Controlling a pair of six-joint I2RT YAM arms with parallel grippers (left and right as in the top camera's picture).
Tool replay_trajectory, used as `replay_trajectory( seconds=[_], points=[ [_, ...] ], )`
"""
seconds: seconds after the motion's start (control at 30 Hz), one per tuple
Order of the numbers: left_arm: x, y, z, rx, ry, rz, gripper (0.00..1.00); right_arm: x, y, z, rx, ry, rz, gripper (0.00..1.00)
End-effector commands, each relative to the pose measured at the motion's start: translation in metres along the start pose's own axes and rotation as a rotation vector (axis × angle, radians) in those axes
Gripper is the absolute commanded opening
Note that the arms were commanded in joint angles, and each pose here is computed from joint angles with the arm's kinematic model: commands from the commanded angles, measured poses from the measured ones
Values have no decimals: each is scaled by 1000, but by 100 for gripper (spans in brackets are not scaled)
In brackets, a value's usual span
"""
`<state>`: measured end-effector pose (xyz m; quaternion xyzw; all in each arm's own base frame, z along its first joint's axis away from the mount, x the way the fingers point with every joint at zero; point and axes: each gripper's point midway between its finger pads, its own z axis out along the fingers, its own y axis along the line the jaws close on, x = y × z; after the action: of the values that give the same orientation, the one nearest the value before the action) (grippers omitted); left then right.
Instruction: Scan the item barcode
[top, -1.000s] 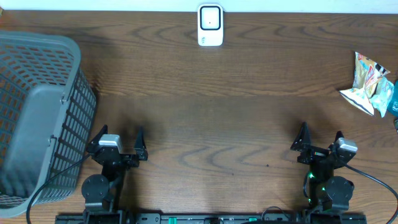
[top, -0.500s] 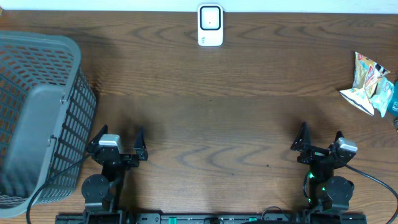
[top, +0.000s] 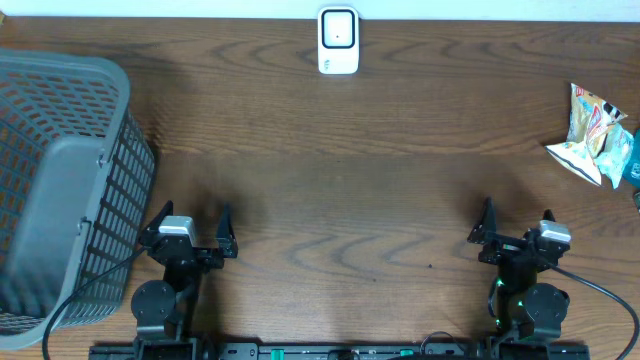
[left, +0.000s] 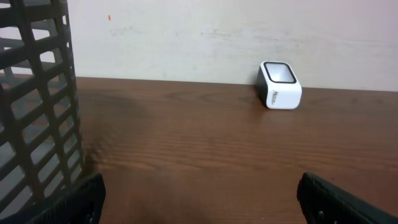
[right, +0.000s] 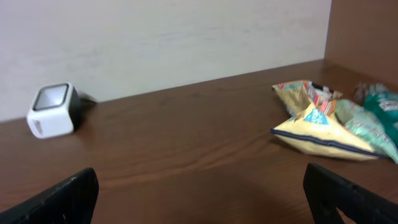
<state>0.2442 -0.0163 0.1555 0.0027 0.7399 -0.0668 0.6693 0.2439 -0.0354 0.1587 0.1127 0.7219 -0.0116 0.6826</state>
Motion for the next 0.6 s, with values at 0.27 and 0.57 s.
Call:
replay_trajectory(
  seconds=[0.27,0.57],
  points=[
    [15,3,1,-11,42,16,98,0,-2,0,11,-1,-100,99],
    [15,3,1,-11,44,16,98,0,-2,0,11,-1,-100,99]
  ],
)
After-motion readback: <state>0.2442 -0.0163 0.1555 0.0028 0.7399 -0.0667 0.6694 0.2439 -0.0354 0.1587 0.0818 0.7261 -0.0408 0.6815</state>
